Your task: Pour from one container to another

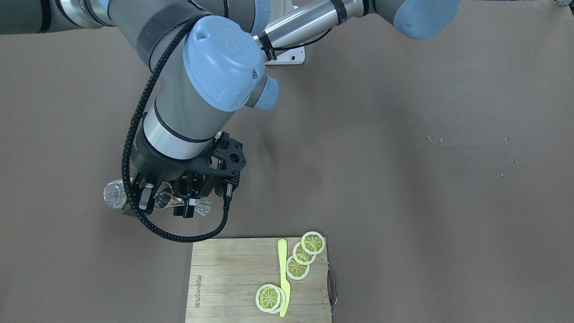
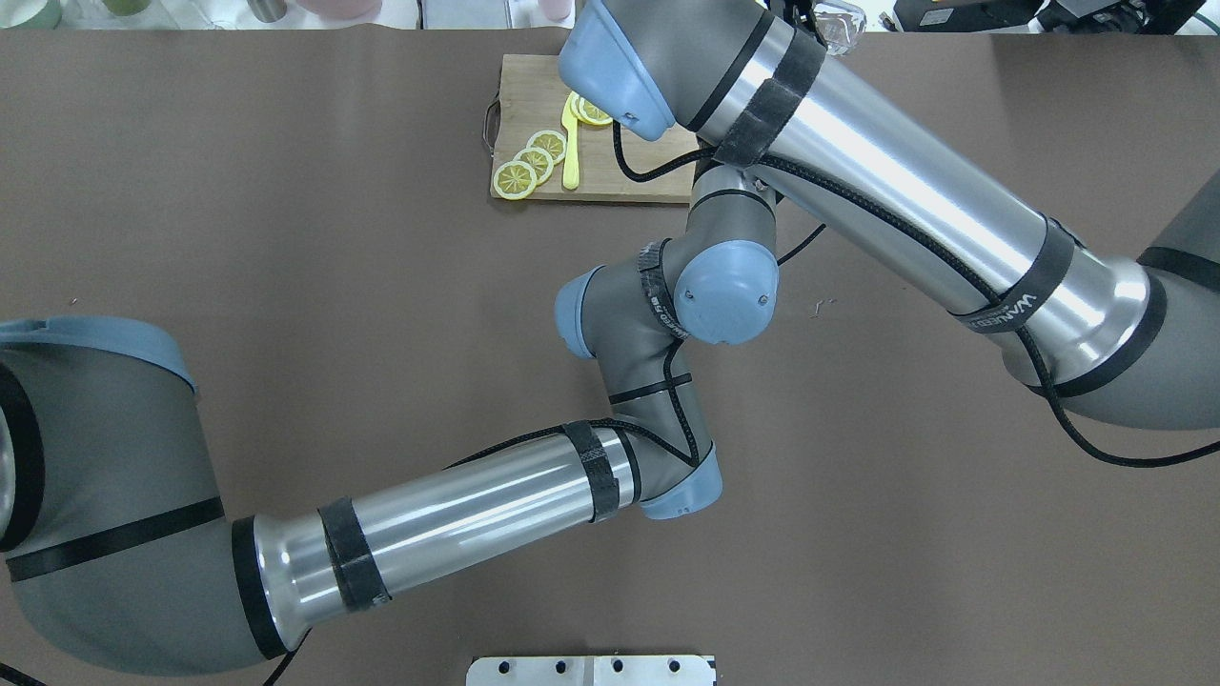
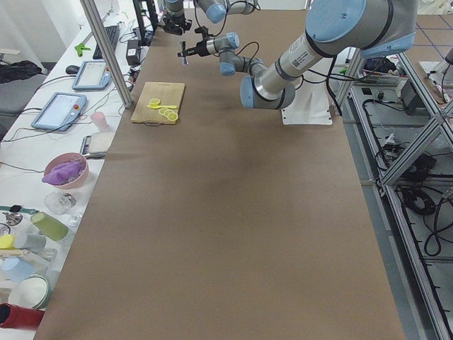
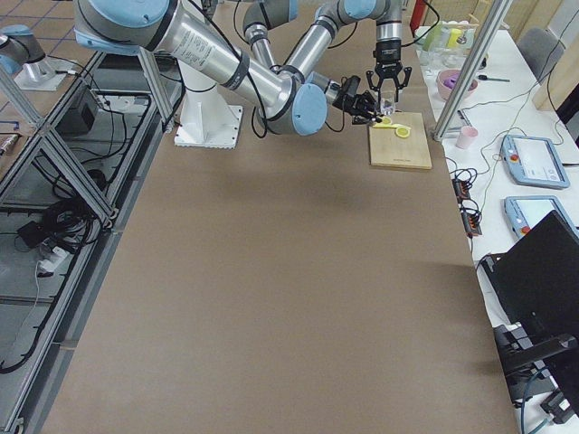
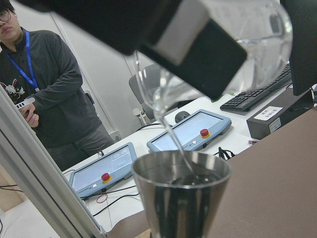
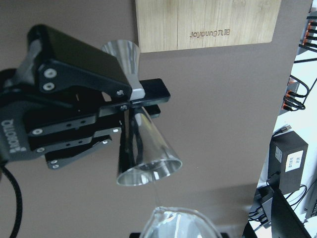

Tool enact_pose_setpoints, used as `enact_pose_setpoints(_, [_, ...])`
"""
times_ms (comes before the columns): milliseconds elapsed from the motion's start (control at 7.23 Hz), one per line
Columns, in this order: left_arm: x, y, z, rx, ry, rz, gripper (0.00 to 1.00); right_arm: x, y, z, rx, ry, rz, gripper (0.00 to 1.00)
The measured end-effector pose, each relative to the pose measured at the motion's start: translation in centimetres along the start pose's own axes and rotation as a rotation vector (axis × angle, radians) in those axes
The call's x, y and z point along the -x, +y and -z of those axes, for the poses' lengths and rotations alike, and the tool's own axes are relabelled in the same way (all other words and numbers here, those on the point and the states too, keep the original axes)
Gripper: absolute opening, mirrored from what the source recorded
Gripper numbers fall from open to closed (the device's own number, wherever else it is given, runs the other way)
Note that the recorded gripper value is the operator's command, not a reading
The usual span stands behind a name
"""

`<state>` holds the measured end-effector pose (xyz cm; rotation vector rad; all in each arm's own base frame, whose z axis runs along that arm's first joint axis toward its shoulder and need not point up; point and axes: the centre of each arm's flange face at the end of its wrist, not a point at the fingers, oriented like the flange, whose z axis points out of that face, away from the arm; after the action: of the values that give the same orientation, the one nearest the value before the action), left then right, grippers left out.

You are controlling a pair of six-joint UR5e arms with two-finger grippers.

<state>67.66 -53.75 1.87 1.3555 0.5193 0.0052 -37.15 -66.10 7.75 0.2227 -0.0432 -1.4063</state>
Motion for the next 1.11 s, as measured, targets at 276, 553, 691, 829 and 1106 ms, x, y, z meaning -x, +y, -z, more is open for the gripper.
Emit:
enact_pose_setpoints(276, [0.0, 0.1, 0.0, 0.0, 0.0, 0.0, 0.0, 0.1, 0.1, 0.2, -0.006, 0.004, 0.006, 0.0])
enact_pose_setpoints(553, [0.0, 0.0, 0.0, 0.0, 0.0, 0.001, 0.0, 0.3, 0.6, 0.5, -0.024, 0.017, 0.006, 0.0])
enact_pose_setpoints(691, [0.0, 0.0, 0.0, 0.0, 0.0, 0.0, 0.0, 0.5, 0.9, 0.6, -0.033, 0.022, 0.006, 0.0])
enact_pose_setpoints(829, [0.0, 0.1, 0.0, 0.0, 0.0, 0.0, 0.0, 0.7, 1.1, 0.6, -0.041, 0.026, 0.003, 0.0])
enact_pose_setpoints(1106, [0.0, 0.1, 0.0, 0.0, 0.0, 0.0, 0.0, 0.5, 1.6, 0.7, -0.076, 0.038, -0.005, 0.0])
